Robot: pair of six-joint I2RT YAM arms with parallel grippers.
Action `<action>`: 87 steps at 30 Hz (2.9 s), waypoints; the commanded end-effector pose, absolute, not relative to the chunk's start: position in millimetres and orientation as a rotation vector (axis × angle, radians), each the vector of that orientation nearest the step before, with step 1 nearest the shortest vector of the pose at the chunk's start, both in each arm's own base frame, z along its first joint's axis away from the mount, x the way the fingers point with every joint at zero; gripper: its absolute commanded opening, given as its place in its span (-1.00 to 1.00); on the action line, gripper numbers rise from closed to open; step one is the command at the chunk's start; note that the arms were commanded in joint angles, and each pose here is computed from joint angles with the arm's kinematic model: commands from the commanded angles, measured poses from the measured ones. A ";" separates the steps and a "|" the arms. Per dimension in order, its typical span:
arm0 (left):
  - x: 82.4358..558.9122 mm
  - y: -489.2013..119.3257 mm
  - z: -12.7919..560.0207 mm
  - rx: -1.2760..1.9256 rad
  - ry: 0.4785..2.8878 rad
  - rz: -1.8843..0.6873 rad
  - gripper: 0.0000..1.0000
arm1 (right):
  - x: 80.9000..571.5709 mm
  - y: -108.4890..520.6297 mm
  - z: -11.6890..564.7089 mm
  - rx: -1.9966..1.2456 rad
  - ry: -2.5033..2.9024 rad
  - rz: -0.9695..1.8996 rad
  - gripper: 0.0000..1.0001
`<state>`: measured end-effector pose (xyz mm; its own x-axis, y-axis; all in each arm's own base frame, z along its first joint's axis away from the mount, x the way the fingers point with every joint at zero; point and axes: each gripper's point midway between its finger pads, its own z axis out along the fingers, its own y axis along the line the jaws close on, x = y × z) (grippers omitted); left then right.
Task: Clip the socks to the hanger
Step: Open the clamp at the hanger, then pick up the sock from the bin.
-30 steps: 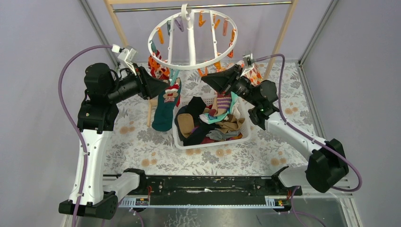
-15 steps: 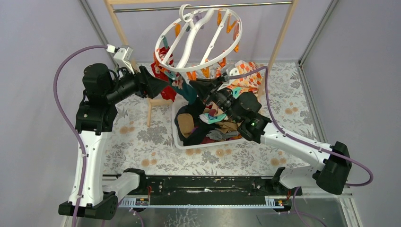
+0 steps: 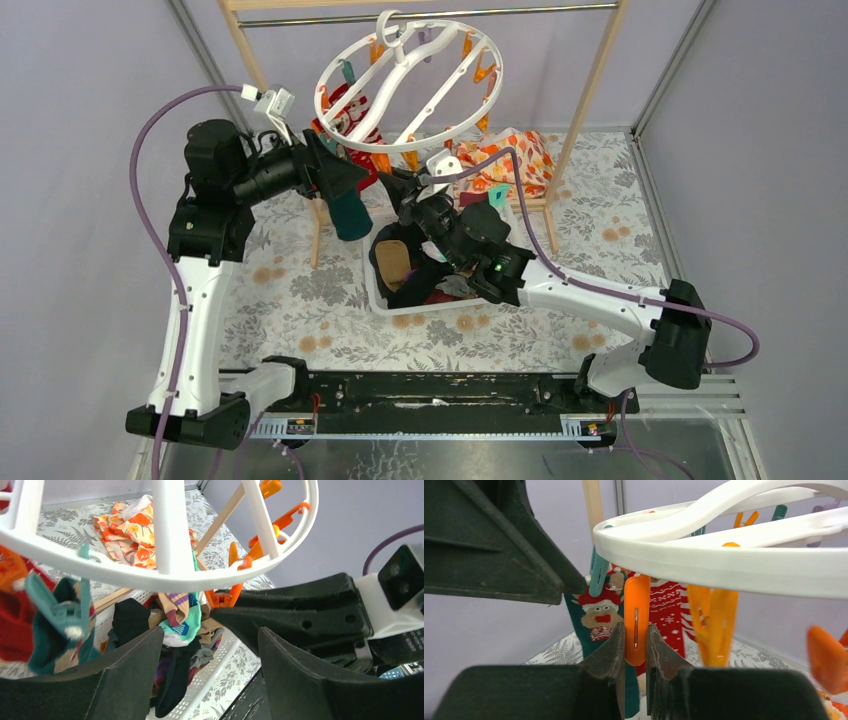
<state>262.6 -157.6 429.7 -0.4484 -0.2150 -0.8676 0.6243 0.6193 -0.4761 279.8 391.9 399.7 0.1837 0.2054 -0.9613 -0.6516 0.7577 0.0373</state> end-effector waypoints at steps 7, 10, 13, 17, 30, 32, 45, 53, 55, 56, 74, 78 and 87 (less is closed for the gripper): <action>276.9 -179.6 463.9 0.363 1.690 -1.124 0.47 | 269.4 400.3 438.9 -0.373 1.149 0.651 -1.00; 282.3 -185.3 464.1 0.366 1.688 -1.131 0.45 | 267.3 404.7 439.3 -0.382 1.147 0.655 -1.00; 286.0 -189.6 462.2 0.359 1.699 -1.141 0.45 | 265.7 408.4 438.3 -0.394 1.150 0.658 -1.00; 290.0 -190.7 458.7 0.353 1.705 -1.135 0.42 | 263.6 411.3 437.2 -0.409 1.151 0.657 -1.00; 308.6 -190.7 463.4 0.252 1.679 -1.159 -0.26 | 260.9 423.6 428.9 -0.447 1.181 0.661 -1.00; 310.2 -188.7 464.7 0.248 1.668 -1.138 -0.46 | 259.8 422.0 427.0 -0.446 1.186 0.666 -1.00; 305.6 -182.1 455.7 0.292 1.667 -1.053 -1.00 | 238.9 356.6 383.5 -0.518 1.350 0.639 0.42; 300.3 -182.2 450.0 0.326 1.682 -1.042 -1.00 | 206.1 333.4 246.9 -0.989 1.700 0.508 0.35; 299.5 -182.1 448.3 0.332 1.687 -1.041 -1.00 | 207.3 327.6 220.9 -1.036 1.740 0.448 0.35; 298.4 -182.4 448.3 0.338 1.687 -1.042 -1.00 | 211.2 325.7 211.6 -1.043 1.749 0.414 0.35; 293.4 -184.0 445.0 0.355 1.701 -1.057 -1.00 | 365.8 207.0 193.8 -0.127 1.950 0.164 0.29; 292.4 -184.1 446.7 0.356 1.698 -1.061 -1.00 | 389.3 197.1 193.1 -0.055 1.905 0.096 0.21; 288.3 -183.1 446.9 0.377 1.688 -1.044 -1.00 | 411.5 182.5 181.1 0.011 1.887 -0.043 -0.08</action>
<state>299.0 -183.1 441.6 -0.4196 -0.2628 -0.8688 0.6566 0.5730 -0.4905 391.0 192.2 138.9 -0.4435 -0.0975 -0.8910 -0.0847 0.9942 -0.0666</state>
